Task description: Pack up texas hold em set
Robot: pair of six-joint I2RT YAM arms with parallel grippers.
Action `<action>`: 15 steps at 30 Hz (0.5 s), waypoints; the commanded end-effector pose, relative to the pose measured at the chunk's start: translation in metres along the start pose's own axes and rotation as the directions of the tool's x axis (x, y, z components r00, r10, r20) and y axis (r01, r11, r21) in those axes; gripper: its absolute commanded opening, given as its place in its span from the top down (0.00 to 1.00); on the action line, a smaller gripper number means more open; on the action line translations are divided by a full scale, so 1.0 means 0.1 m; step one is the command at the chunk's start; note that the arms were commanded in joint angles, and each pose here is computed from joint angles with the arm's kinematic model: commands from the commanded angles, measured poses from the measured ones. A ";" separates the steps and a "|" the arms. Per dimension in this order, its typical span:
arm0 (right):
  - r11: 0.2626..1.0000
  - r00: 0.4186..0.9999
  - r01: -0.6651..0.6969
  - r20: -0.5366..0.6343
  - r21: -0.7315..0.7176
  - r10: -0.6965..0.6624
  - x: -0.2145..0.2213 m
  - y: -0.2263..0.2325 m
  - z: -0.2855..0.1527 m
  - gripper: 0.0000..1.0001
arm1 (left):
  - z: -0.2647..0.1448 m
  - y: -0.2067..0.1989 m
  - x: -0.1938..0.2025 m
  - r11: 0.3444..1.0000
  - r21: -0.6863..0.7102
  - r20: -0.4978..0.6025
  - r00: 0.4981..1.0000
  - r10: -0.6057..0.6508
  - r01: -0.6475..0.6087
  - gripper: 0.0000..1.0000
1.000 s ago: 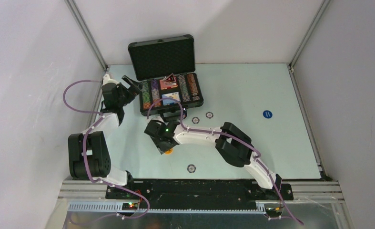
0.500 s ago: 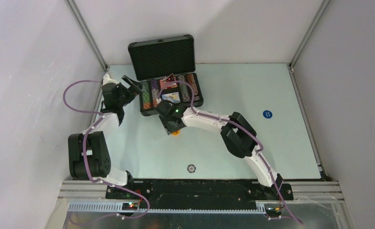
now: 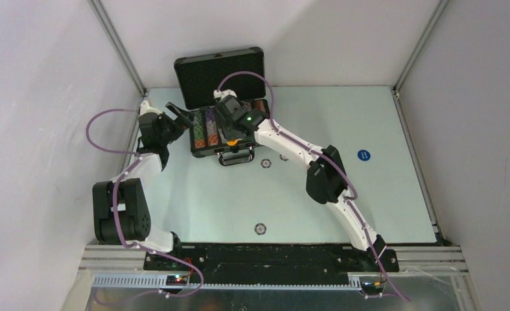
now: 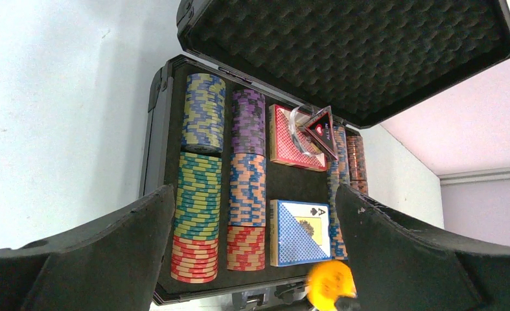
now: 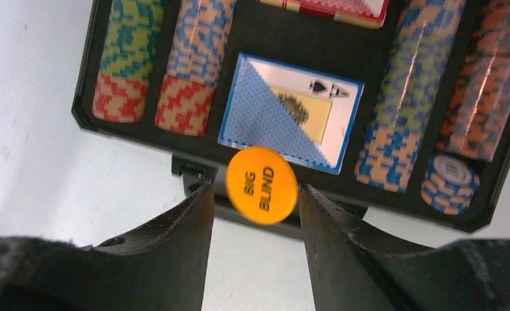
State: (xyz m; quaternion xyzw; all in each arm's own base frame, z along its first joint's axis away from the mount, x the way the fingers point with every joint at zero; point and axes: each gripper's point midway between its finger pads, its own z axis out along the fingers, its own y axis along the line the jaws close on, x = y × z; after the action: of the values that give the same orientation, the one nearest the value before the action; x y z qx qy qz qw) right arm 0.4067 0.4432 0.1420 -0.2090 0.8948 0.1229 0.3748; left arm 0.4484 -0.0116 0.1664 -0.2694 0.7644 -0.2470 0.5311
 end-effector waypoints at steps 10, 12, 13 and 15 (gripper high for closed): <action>0.998 0.989 -0.053 0.138 -0.027 0.056 -0.50 -0.39 0.43 0.44 | -0.01 -0.10 -0.10 0.999 0.049 0.032 0.999 -0.005 0.003 0.02; 0.999 0.988 -0.048 0.145 -0.018 0.050 -0.51 -0.42 0.40 0.42 | -0.01 -0.10 -0.10 0.999 0.048 0.032 0.999 -0.004 0.002 0.02; 0.999 0.983 -0.044 0.176 -0.023 0.048 -0.60 -0.41 0.32 0.39 | -0.01 -0.10 -0.10 0.999 0.050 0.030 1.000 -0.004 0.003 0.02; 0.999 0.983 -0.031 0.180 -0.010 0.032 -0.55 -0.42 0.29 0.36 | -0.01 -0.11 -0.11 0.999 0.051 0.033 0.999 -0.005 0.003 0.02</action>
State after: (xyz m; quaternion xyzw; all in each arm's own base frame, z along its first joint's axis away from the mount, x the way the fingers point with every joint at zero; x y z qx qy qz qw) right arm 0.4795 0.4215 0.1075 -0.1772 0.8926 0.1243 0.3955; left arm 0.4484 -0.0124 0.1668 -0.2682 0.7643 -0.2491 0.5310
